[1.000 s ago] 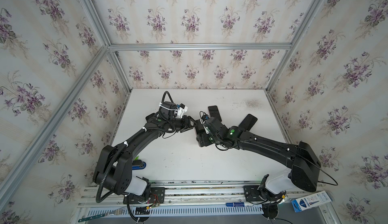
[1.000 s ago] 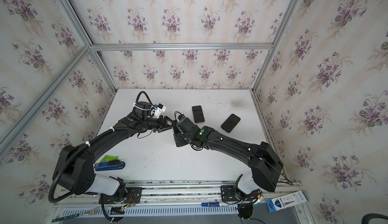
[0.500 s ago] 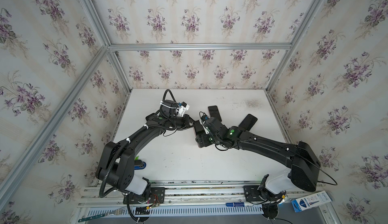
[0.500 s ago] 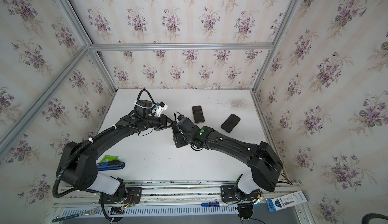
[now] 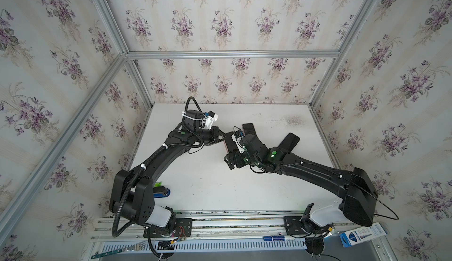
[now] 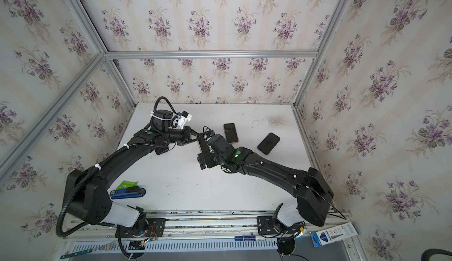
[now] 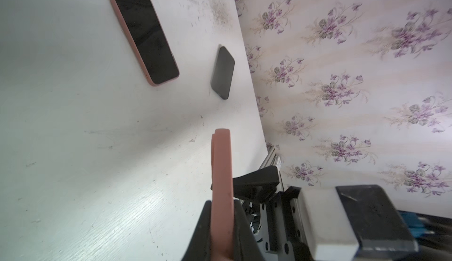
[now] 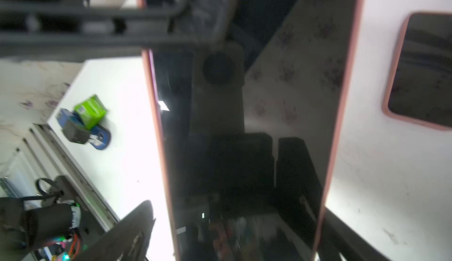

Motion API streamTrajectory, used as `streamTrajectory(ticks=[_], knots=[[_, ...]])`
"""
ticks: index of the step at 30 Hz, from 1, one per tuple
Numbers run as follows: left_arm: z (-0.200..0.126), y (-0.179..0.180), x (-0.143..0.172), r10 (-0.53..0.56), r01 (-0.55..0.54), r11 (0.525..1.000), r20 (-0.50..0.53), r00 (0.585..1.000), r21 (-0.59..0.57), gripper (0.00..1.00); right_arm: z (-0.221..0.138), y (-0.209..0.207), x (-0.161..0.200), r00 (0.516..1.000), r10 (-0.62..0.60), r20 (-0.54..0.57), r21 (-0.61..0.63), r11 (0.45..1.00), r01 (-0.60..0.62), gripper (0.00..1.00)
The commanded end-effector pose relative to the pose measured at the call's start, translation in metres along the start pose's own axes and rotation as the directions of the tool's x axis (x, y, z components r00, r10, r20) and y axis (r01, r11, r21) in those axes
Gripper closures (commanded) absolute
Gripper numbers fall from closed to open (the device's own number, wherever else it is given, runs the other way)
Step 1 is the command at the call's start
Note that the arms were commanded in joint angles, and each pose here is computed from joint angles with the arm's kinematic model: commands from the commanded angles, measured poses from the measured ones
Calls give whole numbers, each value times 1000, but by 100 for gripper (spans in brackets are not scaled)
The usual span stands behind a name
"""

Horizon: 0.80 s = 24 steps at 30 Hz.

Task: Take the phone out of the phone case
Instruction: Pass the phone.

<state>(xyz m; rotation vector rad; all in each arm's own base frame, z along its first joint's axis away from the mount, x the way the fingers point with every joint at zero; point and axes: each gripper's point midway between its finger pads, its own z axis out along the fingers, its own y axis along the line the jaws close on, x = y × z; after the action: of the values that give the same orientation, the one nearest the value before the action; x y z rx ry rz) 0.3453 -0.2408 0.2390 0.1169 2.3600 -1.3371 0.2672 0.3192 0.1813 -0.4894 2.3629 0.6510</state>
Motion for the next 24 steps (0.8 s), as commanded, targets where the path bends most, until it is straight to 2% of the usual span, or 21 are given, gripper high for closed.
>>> streamTrajectory(ticks=[1, 4, 6, 11, 15, 17, 24], knots=[[-24, -19, -43, 0, -2, 1000, 137, 991, 15, 100, -18, 22, -37, 990, 93, 106, -166, 983, -75, 0], [-49, -36, -82, 14, -18, 1000, 247, 969, 12, 100, -28, 15, -63, 958, 272, 88, -298, 925, -235, 1], [-65, -47, -106, 22, -27, 1000, 311, 950, 12, 100, -40, 16, -85, 926, 361, 105, -402, 868, -293, 0], [-90, -80, -146, 11, -48, 996, 409, 912, 81, 100, -67, 27, -128, 871, 472, 136, -594, 742, -309, 1], [-98, -105, -159, -21, -62, 983, 439, 898, 173, 100, -76, 35, -155, 812, 572, 115, -747, 589, -308, 4], [-101, -112, -160, -29, -67, 978, 442, 896, 199, 100, -81, 40, -166, 801, 588, 116, -794, 539, -281, 9], [-103, -112, -154, -44, -58, 975, 440, 897, 215, 100, -78, 39, -179, 770, 629, 107, -842, 469, -267, 19]])
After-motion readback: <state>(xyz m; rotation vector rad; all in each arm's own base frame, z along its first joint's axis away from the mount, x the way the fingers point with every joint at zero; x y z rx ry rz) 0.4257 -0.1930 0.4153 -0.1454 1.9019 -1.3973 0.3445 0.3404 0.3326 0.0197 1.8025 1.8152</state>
